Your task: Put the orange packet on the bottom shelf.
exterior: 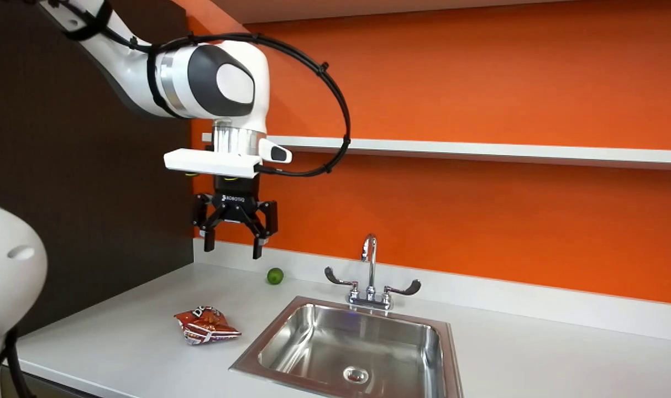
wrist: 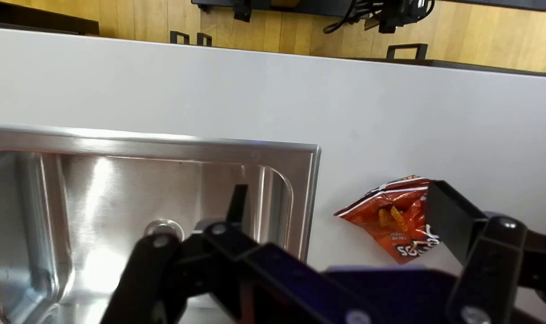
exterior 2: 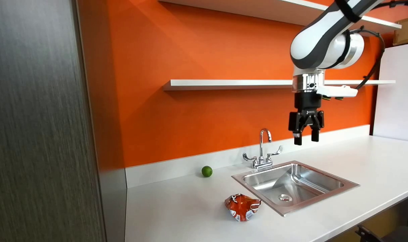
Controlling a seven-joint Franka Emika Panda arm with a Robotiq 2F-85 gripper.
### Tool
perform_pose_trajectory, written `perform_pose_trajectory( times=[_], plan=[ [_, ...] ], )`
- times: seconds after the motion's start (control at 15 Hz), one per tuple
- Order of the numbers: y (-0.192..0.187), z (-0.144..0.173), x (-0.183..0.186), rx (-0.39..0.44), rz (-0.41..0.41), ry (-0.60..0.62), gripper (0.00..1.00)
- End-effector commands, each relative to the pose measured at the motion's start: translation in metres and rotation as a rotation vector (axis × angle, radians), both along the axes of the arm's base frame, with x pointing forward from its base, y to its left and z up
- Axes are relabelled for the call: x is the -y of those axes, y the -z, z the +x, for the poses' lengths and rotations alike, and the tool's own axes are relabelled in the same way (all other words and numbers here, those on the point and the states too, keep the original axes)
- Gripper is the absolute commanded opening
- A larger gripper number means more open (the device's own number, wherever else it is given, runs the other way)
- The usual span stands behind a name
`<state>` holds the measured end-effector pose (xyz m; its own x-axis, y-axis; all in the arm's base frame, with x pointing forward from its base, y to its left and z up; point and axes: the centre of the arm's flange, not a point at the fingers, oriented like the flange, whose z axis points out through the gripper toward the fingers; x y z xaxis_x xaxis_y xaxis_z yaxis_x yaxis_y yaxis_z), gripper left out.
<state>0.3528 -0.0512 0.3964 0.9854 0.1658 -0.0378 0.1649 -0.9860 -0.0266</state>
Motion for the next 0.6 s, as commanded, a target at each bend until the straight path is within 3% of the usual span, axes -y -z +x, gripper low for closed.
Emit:
perform_pose_trajectory(
  times=[0.0,0.53],
  plan=[
    [0.014,0.01,-0.036,-0.008,-0.002,-0.093,1.0],
    [0.065,0.038,-0.106,-0.022,0.026,-0.254,1.0]
  ],
)
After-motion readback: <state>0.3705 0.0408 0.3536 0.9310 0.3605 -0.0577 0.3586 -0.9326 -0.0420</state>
